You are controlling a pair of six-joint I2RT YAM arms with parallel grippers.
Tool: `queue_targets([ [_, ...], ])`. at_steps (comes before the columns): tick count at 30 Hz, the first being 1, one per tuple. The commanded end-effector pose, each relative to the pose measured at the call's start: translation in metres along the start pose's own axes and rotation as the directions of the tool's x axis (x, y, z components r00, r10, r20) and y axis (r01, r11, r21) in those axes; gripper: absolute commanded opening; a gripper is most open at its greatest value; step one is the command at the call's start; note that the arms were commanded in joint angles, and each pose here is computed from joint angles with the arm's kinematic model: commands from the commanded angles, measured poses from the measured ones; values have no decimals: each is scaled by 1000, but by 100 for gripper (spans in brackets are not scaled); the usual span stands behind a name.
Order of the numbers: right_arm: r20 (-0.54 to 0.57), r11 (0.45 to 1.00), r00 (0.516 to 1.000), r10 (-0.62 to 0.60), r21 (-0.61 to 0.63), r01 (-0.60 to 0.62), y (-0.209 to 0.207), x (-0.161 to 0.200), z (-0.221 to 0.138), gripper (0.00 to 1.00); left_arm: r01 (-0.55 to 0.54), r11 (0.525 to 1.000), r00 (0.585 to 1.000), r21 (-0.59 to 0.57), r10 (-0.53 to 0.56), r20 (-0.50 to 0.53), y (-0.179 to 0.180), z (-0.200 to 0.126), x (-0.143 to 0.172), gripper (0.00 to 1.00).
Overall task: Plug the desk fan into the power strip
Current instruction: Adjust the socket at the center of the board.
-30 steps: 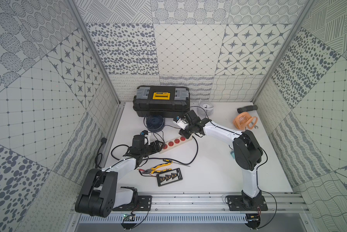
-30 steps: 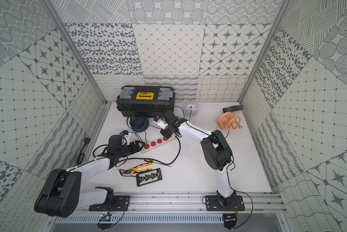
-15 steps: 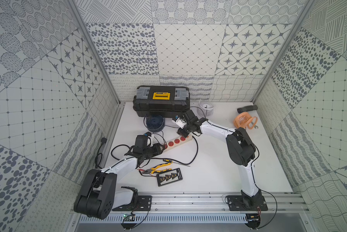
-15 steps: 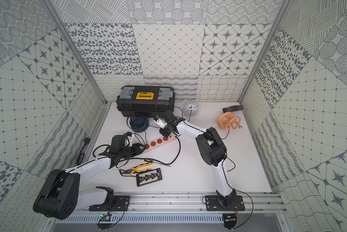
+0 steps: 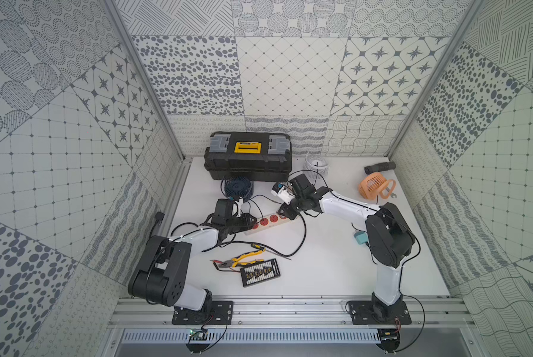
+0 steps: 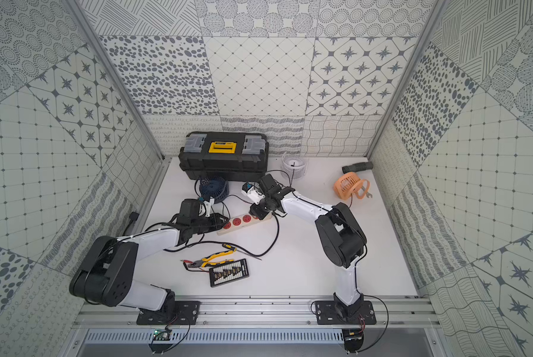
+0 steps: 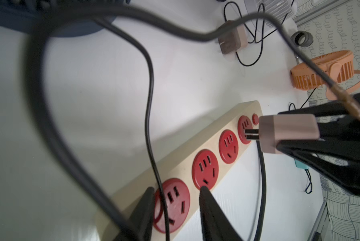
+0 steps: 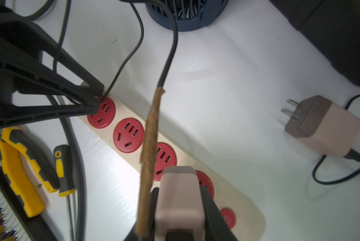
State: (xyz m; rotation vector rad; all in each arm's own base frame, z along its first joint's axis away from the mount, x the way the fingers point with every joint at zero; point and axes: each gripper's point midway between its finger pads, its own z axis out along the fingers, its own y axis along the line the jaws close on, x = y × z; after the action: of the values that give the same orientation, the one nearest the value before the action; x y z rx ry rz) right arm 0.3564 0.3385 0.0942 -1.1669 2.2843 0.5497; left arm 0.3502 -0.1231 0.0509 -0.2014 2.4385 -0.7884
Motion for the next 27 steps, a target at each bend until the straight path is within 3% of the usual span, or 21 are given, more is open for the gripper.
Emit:
queue_targets([
  [1,18,1000,1000,10,-14,-9,5,-7,-12,8,-81,997,996,2,81,-40,0,8,5,38],
  [7,96,998,995,-16,-53,22,20,-31,-36,8,-39,998,994,-52,44,98,0,-30,1,44],
  [12,139,989,984,-115,-81,127,35,-48,-41,9,46,999,998,-23,-45,54,-2,-47,28,57],
  [18,145,988,979,-140,-48,149,26,-61,-32,9,204,975,979,88,-204,-2,-12,-43,53,66],
  [27,156,986,977,-147,-59,158,27,-68,-29,9,209,974,978,82,-210,-5,-6,-17,47,70],
])
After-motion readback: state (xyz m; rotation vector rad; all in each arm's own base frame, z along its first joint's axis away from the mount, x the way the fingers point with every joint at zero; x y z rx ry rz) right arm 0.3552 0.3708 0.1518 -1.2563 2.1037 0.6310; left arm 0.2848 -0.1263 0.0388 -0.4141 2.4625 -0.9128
